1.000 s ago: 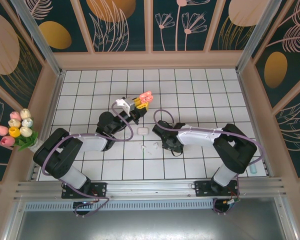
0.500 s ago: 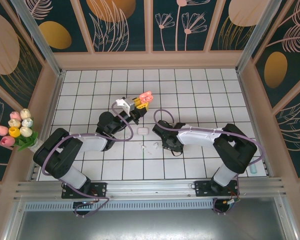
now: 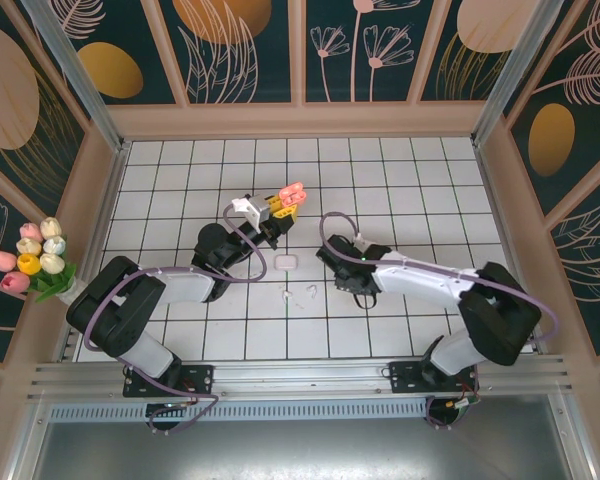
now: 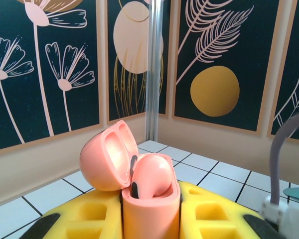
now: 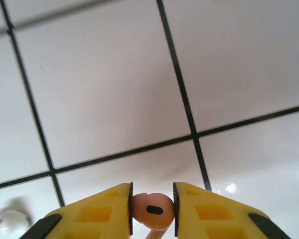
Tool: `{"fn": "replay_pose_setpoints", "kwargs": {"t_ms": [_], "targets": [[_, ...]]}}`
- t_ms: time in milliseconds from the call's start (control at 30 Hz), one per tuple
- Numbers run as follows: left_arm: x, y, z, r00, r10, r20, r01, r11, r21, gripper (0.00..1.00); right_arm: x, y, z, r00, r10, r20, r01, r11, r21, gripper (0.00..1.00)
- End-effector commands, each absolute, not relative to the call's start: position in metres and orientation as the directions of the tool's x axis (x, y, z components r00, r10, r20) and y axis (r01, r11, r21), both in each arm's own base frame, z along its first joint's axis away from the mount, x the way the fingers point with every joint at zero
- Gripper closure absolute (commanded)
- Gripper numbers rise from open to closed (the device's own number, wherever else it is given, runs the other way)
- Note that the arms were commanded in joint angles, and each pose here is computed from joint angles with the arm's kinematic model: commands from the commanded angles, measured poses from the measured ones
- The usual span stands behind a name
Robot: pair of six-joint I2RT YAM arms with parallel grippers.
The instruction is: Insert the wireless bluetooth earbuds into the charging case
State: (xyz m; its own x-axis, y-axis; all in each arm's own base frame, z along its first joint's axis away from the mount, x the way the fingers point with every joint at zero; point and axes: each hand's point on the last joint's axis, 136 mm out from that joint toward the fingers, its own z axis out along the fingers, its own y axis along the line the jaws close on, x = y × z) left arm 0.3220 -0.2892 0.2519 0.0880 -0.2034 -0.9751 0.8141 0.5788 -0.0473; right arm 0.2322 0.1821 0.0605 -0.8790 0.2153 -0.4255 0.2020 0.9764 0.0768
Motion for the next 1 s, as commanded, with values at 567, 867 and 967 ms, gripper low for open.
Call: {"fn": "replay_pose_setpoints", "kwargs": {"t_ms": [567, 867, 967], "targets": [[0.311, -0.313, 0.242, 0.043, -0.179, -0.983, 0.892, 0.449, -0.043, 1.00, 0.341, 0.201, 0.293, -0.502, 0.222, -0.836, -0.124, 0.938, 0.324, 0.73], [0.309, -0.329, 0.238, 0.010, -0.153, -0.988, 0.931, 0.363, -0.047, 1.00, 0.354, 0.242, 0.321, -0.446, 0.134, -0.885, -0.328, 0.896, 0.301, 0.73], [0.310, -0.331, 0.239, 0.008, -0.152, -0.988, 0.935, 0.352, -0.046, 1.00, 0.351, 0.251, 0.321, -0.429, 0.101, -0.898, -0.387, 0.877, 0.284, 0.73]]}}
